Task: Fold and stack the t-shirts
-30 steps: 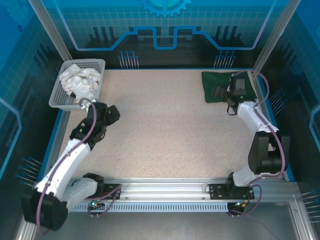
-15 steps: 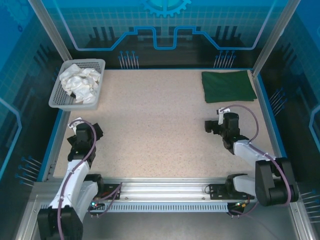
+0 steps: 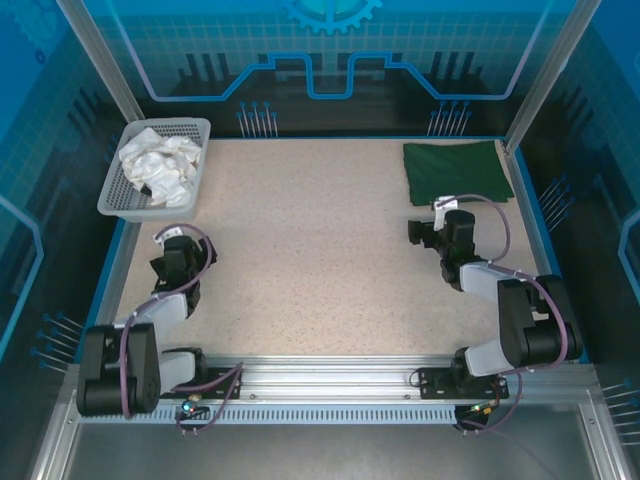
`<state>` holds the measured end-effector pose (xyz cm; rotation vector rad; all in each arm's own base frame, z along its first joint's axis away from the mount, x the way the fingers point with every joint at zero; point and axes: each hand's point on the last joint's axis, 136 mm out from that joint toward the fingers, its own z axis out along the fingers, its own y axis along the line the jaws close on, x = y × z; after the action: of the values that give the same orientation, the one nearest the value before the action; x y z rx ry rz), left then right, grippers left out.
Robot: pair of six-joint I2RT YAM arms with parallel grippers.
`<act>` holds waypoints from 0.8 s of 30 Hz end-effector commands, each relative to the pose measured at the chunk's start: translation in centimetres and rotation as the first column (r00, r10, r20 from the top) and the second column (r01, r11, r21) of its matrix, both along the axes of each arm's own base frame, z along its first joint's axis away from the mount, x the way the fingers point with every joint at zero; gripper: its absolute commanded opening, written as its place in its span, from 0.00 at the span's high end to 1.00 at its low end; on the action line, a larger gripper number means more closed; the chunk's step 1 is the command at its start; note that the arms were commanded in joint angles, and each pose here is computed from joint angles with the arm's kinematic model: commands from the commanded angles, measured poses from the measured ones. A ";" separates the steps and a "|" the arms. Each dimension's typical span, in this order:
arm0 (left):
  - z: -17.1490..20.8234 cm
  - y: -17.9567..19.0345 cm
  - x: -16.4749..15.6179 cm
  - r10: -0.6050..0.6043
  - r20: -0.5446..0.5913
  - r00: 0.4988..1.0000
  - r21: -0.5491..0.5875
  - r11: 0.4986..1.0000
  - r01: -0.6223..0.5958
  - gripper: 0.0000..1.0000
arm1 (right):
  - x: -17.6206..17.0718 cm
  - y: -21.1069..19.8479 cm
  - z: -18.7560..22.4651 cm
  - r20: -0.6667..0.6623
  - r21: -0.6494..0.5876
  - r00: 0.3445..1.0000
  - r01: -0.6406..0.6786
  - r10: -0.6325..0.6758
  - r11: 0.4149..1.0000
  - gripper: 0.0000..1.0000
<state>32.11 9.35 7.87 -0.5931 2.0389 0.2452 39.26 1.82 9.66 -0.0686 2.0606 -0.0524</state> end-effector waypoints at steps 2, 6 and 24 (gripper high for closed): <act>3.5 -1.0 4.9 -0.115 0.134 0.984 0.017 0.993 0.113 0.01 | -0.8 -0.2 2.1 0.128 0.044 0.991 -0.041 0.035 0.998 0.00; 3.5 -1.7 5.2 -0.144 0.134 0.980 0.033 0.990 0.140 0.01 | -1.8 0.0 2.7 0.174 0.053 0.983 -0.066 0.056 0.996 0.00; 3.9 -4.8 5.4 -0.284 0.150 0.947 0.085 0.958 0.274 0.01 | -1.5 0.9 0.9 0.199 0.049 0.973 -0.126 0.114 0.991 0.00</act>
<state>36.64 5.71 10.46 -0.3497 1.9571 0.1094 37.27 2.51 9.77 -0.1400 1.9194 0.0602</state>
